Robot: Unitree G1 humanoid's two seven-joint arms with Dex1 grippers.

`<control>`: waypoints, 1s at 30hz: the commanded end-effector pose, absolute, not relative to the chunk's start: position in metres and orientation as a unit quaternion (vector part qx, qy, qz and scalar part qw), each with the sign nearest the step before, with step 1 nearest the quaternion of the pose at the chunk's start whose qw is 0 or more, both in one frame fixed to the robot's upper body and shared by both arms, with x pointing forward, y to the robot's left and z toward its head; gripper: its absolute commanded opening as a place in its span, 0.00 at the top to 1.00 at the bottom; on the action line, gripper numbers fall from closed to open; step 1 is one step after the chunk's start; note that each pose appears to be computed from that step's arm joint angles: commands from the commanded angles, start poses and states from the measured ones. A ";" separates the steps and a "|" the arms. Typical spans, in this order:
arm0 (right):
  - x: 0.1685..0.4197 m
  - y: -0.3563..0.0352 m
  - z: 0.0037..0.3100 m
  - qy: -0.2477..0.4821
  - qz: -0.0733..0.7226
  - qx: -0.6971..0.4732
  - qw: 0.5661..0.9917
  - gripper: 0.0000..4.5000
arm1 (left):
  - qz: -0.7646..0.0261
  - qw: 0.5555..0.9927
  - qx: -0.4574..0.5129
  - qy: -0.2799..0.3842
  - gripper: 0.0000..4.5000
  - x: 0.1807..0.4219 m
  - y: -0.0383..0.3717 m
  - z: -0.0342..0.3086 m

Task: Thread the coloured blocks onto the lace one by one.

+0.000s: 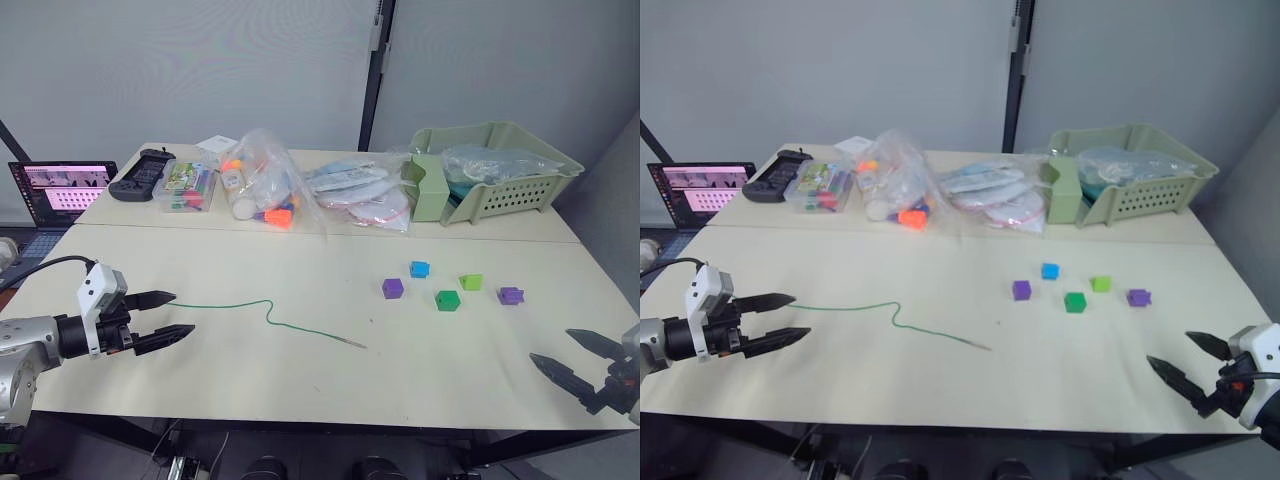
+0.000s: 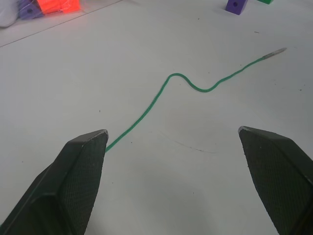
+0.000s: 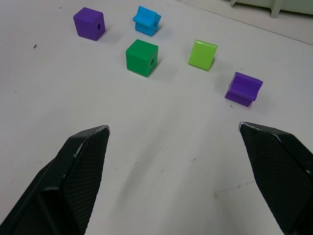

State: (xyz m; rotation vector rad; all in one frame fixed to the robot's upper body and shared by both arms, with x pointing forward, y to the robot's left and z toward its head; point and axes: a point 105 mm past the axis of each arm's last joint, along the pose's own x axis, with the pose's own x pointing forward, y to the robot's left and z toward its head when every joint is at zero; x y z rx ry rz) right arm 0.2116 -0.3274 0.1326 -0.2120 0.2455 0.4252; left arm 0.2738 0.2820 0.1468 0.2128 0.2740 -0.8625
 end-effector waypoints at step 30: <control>0.211 -0.194 0.164 0.102 0.479 -0.142 0.860 0.01 | -0.735 0.644 0.200 0.076 0.00 0.315 0.062 0.119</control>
